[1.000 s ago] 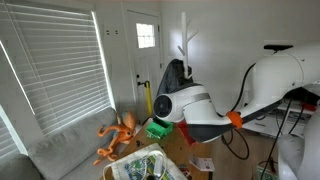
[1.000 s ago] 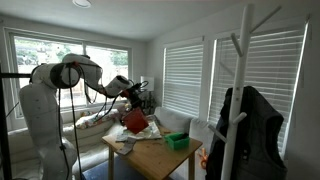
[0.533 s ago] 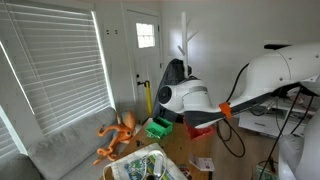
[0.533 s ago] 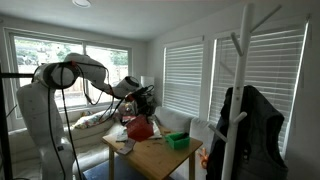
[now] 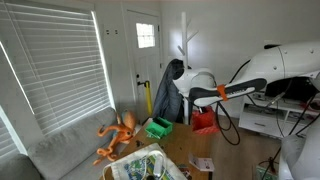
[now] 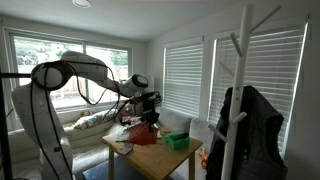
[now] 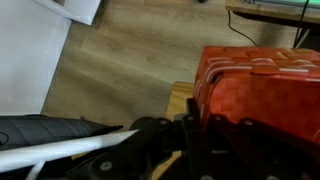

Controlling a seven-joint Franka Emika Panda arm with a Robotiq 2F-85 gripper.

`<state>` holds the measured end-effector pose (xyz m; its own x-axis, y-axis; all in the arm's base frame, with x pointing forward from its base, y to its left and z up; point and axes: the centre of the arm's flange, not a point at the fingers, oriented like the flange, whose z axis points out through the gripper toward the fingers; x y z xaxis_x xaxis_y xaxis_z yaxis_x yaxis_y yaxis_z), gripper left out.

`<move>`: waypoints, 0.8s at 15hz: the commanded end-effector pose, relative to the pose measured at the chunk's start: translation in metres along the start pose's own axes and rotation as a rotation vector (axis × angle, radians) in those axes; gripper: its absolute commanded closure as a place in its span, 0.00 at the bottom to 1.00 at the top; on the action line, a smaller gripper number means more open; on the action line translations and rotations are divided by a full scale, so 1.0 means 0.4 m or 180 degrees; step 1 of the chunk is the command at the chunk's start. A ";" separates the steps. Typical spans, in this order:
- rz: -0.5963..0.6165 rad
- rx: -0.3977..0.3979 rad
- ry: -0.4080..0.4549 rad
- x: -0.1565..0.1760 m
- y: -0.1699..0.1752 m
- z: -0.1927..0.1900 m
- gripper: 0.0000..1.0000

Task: Lift the red box and pour its content on the white bag

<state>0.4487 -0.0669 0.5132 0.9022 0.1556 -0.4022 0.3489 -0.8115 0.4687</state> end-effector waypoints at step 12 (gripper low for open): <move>0.1318 0.1082 0.0743 0.108 0.047 0.099 0.99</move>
<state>0.4807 -0.0787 0.4883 0.9928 -0.0643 -0.1015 -0.0236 -0.9326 0.3601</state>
